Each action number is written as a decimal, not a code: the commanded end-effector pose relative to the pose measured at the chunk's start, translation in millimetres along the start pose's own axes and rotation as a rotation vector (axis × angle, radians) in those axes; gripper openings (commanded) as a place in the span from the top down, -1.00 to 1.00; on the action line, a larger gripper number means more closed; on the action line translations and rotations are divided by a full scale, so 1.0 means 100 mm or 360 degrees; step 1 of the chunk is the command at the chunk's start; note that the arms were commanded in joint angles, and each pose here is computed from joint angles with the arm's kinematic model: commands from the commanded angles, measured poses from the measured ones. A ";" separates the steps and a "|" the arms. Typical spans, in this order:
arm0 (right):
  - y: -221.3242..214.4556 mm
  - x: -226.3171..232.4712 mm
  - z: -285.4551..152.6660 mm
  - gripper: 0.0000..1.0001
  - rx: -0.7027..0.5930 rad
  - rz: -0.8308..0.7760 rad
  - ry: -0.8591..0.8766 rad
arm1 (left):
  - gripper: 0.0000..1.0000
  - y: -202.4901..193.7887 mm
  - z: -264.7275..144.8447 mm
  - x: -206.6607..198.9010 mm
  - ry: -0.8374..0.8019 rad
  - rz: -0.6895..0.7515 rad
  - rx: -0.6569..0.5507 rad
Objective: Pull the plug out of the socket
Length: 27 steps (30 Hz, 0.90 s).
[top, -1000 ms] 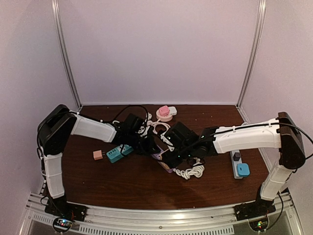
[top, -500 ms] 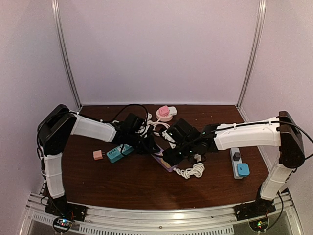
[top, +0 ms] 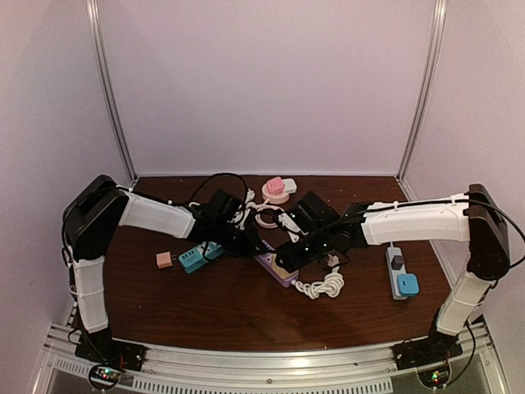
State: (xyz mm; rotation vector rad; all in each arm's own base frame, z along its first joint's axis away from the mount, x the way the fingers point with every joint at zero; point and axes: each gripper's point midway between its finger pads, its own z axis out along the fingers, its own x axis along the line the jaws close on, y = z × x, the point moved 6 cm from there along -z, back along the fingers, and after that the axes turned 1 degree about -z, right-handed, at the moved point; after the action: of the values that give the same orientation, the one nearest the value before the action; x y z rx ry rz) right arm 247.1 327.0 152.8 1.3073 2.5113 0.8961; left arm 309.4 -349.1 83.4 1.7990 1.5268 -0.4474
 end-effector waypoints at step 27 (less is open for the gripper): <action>0.50 -0.19 -0.45 0.09 -0.0417 0.0065 -0.0230 | 0.82 -0.44 0.13 0.68 0.0451 -0.0118 0.0302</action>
State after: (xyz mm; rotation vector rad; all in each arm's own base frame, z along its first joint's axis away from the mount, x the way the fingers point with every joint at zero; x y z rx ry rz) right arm 258.4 330.6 186.3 1.1936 2.2993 0.9250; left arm 310.8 -349.8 83.7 1.8182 1.5191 -0.4356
